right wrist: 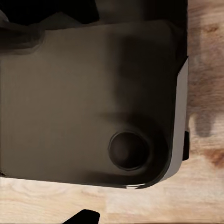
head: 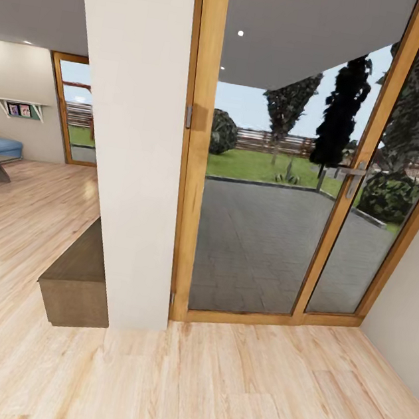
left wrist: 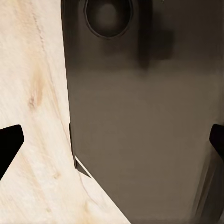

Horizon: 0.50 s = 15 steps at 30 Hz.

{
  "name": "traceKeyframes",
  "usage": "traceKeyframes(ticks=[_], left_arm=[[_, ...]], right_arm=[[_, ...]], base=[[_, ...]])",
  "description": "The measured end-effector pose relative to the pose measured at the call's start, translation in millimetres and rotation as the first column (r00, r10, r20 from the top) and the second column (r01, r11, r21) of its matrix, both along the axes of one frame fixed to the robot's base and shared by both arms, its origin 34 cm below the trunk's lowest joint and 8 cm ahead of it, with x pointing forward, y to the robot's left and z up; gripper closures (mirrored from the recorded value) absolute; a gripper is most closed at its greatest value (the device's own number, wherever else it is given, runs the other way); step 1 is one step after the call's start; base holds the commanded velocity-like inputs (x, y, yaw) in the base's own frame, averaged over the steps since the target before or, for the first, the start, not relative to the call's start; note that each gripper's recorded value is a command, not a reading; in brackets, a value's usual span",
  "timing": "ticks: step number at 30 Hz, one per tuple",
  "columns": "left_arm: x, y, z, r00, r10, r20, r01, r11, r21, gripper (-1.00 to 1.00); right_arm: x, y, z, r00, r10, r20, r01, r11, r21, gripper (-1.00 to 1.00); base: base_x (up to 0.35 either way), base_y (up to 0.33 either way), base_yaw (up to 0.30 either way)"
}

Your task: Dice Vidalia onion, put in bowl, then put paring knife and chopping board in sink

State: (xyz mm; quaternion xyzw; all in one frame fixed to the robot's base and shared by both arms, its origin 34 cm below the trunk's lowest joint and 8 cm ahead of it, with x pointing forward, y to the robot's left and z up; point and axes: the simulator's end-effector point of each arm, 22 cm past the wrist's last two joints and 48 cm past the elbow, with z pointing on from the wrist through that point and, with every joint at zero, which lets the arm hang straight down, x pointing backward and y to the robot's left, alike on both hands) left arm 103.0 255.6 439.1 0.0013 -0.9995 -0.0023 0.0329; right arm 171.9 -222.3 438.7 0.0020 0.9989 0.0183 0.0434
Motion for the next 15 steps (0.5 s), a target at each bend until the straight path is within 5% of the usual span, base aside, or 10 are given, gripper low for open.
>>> traceKeyframes(ticks=[15], left_arm=[[-0.2,0.0,0.0,1.0,-0.001,0.0,0.001,1.0,0.0,-1.0]], right_arm=[[19.8,1.9,2.6,0.996,-0.004,0.088,0.003,1.0,0.003,-1.0]], base=[[0.0,0.0,0.0]])
